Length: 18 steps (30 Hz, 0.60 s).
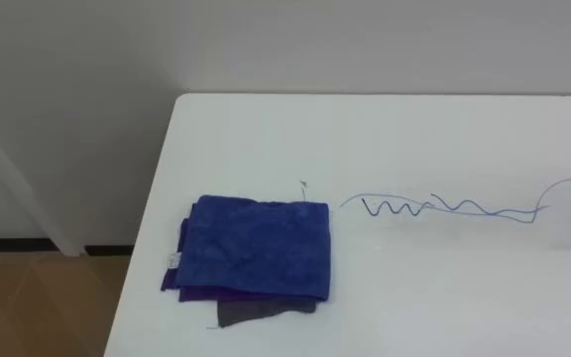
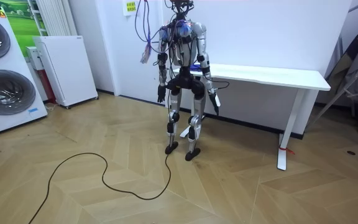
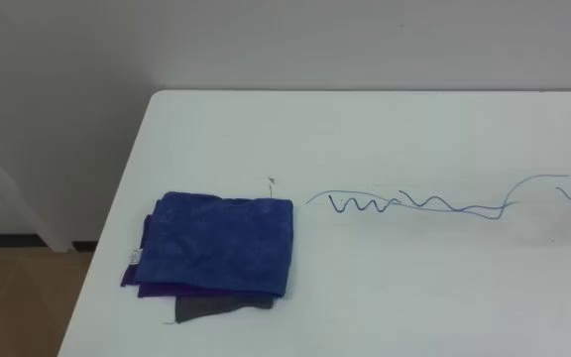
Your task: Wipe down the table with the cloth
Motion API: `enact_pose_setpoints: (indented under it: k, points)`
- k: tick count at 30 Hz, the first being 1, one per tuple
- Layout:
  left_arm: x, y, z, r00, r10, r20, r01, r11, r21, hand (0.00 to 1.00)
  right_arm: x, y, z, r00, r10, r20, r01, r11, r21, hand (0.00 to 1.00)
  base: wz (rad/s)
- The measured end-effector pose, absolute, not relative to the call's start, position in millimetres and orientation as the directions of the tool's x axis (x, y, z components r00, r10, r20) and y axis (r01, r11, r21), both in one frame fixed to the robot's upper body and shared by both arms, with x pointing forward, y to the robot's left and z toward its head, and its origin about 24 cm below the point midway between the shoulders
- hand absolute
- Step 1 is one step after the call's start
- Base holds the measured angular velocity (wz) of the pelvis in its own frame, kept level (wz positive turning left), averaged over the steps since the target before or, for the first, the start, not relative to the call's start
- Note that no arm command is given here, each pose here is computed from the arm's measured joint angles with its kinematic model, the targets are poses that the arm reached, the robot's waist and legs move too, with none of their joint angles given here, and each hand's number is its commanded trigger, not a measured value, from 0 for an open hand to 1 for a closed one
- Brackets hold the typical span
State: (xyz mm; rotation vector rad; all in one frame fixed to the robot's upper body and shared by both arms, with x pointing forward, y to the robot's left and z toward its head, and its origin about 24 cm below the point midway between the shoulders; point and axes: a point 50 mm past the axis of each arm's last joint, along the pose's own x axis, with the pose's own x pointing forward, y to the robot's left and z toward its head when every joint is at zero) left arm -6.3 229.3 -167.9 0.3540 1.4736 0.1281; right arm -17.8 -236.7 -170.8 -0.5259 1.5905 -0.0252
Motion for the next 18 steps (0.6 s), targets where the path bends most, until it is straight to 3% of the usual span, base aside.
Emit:
enact_pose_setpoints:
  k: [12,18]
  points:
    - [-6.1,230.0,-167.8,0.096,0.302,-0.949,0.137,0.94,0.313,0.0,-16.0,-236.6,-171.0,0.007,-0.343,-0.939,-0.302,0.895,-0.329,0.0,0.0]
    - [-9.6,229.6,-168.4,0.079,0.299,-0.951,0.13,0.943,0.307,0.0,-23.5,-235.6,-171.2,-0.043,-0.335,-0.941,-0.143,0.934,-0.326,0.0,0.0]
